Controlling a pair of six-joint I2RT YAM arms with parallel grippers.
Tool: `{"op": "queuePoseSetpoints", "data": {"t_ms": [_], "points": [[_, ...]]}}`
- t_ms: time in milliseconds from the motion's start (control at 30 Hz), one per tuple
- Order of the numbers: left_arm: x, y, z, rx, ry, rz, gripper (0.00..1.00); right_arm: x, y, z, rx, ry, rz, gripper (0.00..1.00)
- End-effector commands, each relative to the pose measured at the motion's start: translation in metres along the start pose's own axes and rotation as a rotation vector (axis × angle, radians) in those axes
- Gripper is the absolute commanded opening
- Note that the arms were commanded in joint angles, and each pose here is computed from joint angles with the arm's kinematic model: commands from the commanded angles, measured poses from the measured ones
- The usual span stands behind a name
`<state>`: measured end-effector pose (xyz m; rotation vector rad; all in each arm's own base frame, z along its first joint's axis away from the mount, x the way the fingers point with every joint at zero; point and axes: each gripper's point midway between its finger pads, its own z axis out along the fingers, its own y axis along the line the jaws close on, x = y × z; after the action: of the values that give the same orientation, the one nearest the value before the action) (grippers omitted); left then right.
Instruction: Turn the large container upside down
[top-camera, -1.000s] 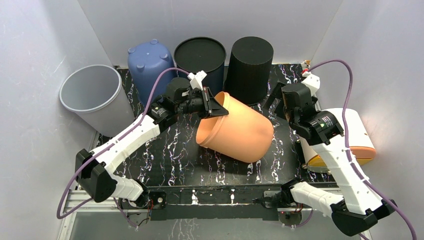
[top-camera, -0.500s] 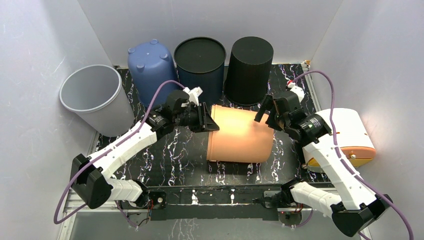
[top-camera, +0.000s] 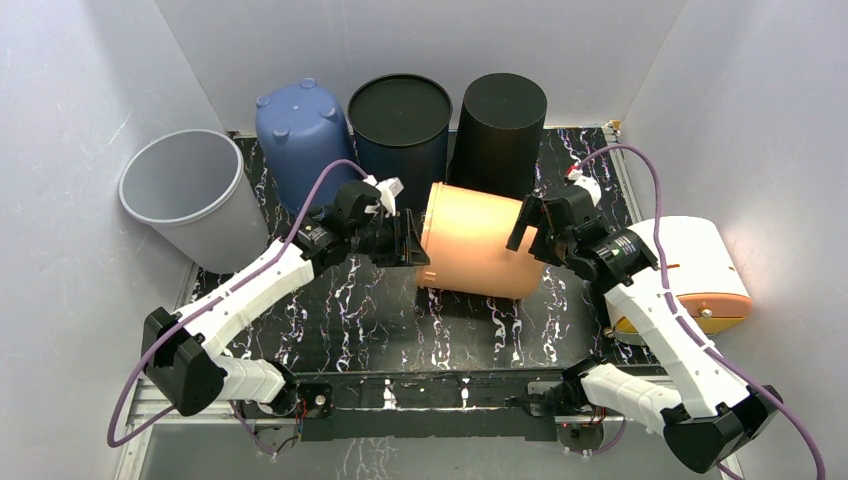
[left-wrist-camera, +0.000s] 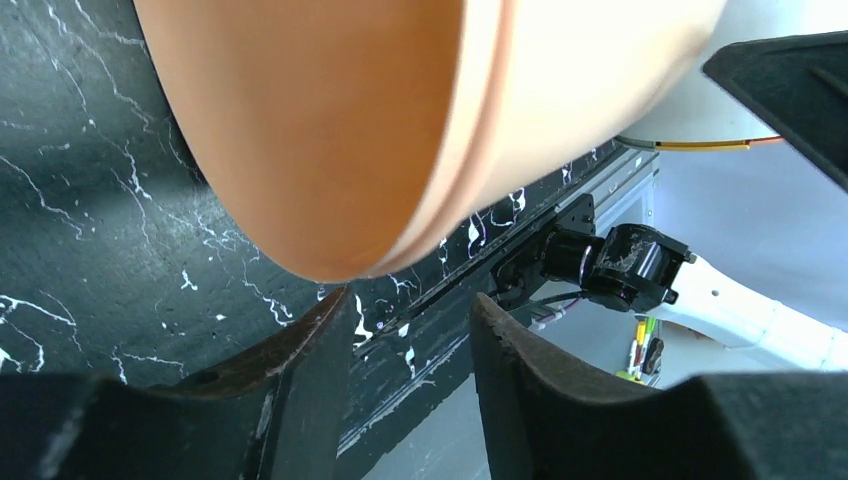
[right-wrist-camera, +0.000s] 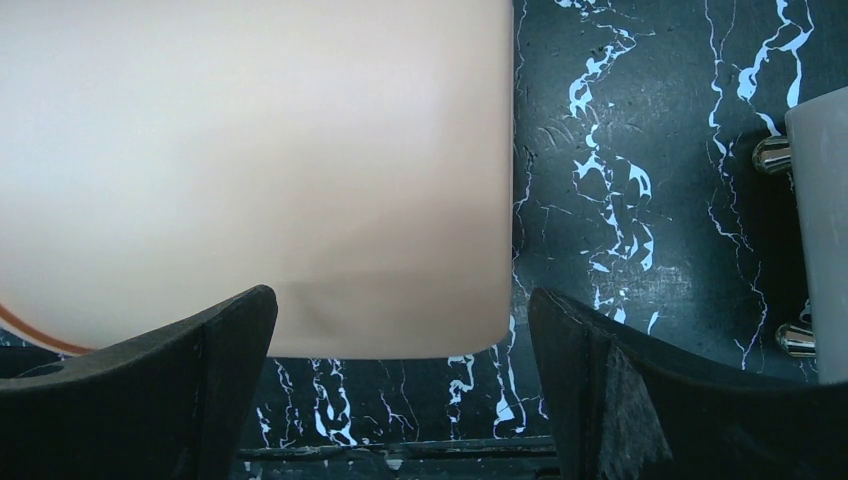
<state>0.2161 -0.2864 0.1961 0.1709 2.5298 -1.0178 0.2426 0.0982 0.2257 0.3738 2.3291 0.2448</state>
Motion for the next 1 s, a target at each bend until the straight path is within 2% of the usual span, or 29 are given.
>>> {"op": "queuePoseSetpoints", "data": {"t_ms": [0, 133, 267, 500, 733, 967], "points": [[-0.017, -0.013, -0.014, 0.002, -0.034, 0.063, 0.47, -0.017, 0.003, -0.001, -0.002, -0.057, -0.025, 0.98], [-0.024, -0.019, -0.016, 0.008, -0.046, 0.078, 0.51, -0.025, 0.005, -0.003, 0.002, -0.077, -0.037, 0.98], [-0.034, -0.024, -0.02, 0.005, -0.072, 0.095, 0.59, -0.035, 0.004, -0.007, 0.017, -0.106, -0.047, 0.98], [-0.073, -0.029, -0.023, -0.089, -0.16, 0.165, 0.71, -0.057, 0.006, -0.011, 0.044, -0.15, -0.046, 0.98], [-0.115, -0.028, -0.022, -0.183, -0.286, 0.237, 0.75, -0.083, 0.015, -0.01, 0.002, -0.173, -0.01, 0.98], [-0.132, -0.042, -0.008, -0.25, -0.378, 0.391, 0.73, -0.092, 0.021, -0.012, -0.039, -0.183, 0.011, 0.98]]}}
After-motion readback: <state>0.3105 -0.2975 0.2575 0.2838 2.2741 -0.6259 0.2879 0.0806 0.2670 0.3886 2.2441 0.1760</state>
